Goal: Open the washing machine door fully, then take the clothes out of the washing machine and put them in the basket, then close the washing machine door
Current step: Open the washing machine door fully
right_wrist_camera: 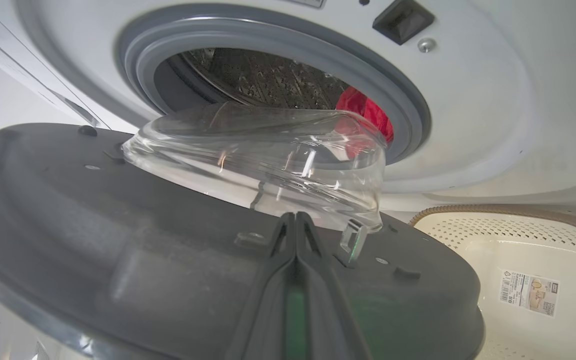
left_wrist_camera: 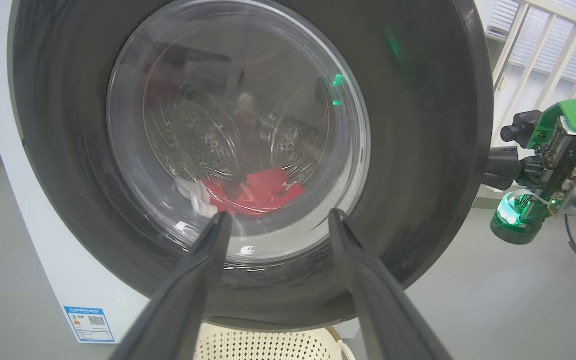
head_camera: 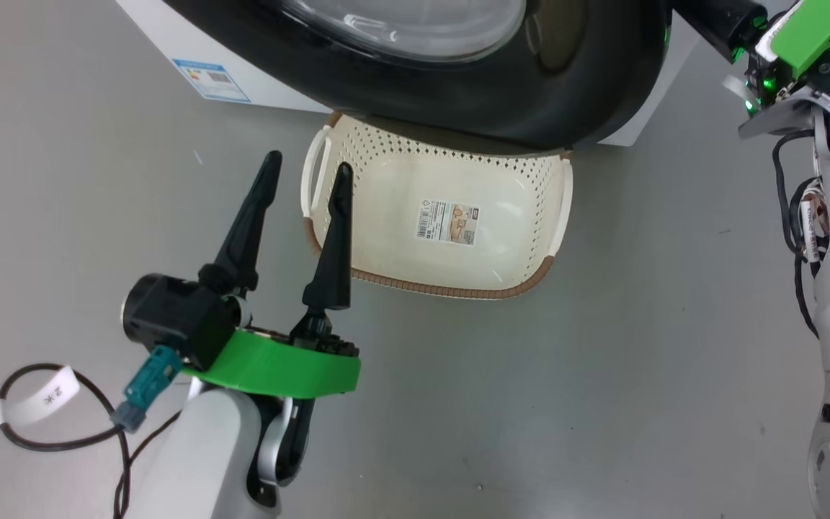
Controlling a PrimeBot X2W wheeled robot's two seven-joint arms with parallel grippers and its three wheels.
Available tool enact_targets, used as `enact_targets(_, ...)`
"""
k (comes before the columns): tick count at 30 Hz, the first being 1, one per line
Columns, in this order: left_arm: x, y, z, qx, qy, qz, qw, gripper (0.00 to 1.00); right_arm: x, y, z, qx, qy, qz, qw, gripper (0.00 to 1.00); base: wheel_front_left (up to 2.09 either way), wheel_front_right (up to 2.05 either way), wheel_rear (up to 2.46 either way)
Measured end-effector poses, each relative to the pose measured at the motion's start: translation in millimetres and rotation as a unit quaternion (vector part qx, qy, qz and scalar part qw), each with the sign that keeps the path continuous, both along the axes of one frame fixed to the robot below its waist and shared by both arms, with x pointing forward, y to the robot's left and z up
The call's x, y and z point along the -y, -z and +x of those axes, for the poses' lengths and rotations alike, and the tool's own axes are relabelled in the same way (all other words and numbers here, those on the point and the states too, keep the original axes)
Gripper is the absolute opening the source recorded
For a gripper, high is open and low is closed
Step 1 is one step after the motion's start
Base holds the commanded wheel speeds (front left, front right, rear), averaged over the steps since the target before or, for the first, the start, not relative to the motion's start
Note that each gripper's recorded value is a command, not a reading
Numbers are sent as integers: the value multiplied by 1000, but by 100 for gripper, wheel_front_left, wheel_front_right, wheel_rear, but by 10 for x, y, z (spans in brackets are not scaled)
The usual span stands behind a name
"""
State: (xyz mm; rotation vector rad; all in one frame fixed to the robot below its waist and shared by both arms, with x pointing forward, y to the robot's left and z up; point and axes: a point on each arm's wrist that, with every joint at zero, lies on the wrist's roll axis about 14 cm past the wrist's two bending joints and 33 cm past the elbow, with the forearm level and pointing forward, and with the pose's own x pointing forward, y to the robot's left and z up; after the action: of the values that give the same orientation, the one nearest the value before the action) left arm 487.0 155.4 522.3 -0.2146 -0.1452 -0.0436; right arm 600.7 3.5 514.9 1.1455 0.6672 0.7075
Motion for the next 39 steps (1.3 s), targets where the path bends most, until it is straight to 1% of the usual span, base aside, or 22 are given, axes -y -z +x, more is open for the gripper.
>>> enact_targets(6, -14, -35, -70, 1, -3, -2, 1000, 100, -13, -24, -120, 1, -6, -3, 1000, 0, 0, 0, 0)
enact_targets(10, -23, -77, -114, 4, -5, -2, 1000, 100, -32, -101, -212, 2, -10, 12, 1000, 0, 0, 0, 0)
enact_targets(17, -50, -170, -212, 12, -10, -1, 1000, 100, -49, -133, -397, 0, -16, 16, 1000, 0, 0, 0, 0)
enact_targets(32, -222, -325, -449, 25, -36, 1, 999, 100, -271, -224, -730, 8, -43, 33, 999, 0, 0, 0, 0)
enact_targets(39, -350, -340, -630, 23, -57, 2, 998, 100, -374, -244, -905, 6, -52, 51, 997, 0, 0, 0, 0)
